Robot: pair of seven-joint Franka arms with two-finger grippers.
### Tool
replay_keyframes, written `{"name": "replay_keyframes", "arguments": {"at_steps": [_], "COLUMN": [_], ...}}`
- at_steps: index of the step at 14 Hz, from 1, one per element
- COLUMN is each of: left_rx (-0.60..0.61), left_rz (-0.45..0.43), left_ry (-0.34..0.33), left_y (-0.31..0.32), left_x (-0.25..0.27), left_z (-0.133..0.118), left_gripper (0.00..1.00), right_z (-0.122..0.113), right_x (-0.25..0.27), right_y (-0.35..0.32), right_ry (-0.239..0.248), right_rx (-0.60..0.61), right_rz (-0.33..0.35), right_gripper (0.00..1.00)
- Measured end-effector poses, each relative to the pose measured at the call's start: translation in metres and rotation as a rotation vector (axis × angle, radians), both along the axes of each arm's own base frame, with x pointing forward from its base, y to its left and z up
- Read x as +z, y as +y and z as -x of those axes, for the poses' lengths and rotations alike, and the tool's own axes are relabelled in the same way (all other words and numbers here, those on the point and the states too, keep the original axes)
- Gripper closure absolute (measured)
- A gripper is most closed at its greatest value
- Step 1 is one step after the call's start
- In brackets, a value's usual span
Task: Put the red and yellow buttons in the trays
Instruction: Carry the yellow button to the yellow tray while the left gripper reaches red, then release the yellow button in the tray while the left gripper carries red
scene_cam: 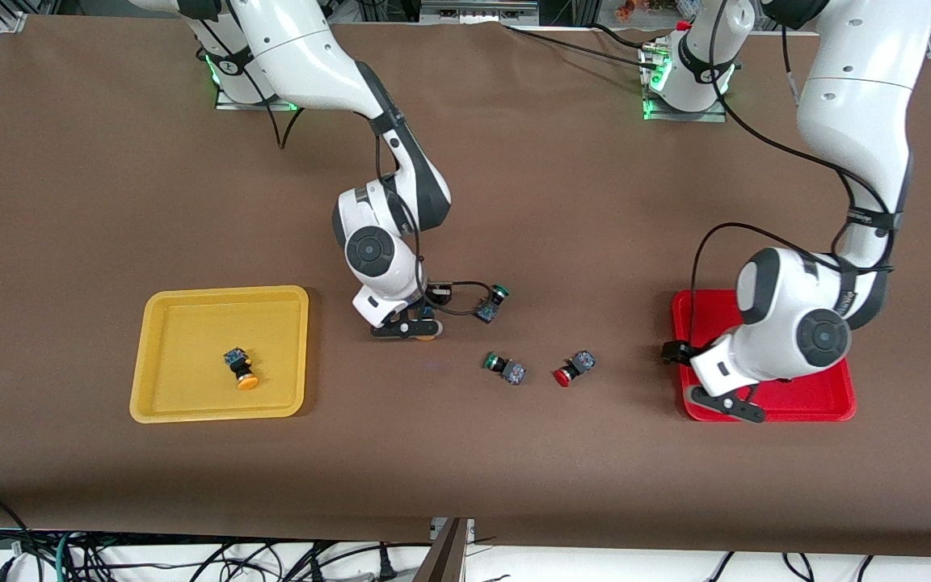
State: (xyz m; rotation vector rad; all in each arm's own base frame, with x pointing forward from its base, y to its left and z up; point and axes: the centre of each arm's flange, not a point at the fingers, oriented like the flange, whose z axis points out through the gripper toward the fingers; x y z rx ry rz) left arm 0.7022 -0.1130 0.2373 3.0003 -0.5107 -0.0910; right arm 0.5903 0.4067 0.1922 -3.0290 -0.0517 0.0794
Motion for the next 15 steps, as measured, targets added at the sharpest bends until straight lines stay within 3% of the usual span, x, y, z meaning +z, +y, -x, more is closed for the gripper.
{"name": "replay_keyframes", "arguments": {"at_steps": [7,11,15], "left_rx": [-0.173,-0.28,-0.327], "left_rz": [0.01,-0.043,-0.027], "left_ry": [-0.057,-0.148,-0.17], "left_y": [-0.121,-0.148,-0.181], "left_x": [-0.022,-0.031,-0.055], "left_z": [0.024,0.028,0.041], "left_gripper": [0.0,0.0,0.0], "right_z": [-0.082,-0.091,-0.084], "right_x": [0.066,0.054,0.026], "right_y": [-0.199,-0.275,-0.283], "right_ry": [0.059,0.093,0.14], "right_rx": [0.228,0.227,0.197], "right_rz": [0.118,0.12,0.089], "right_gripper": [0.67,0.67,0.67]}}
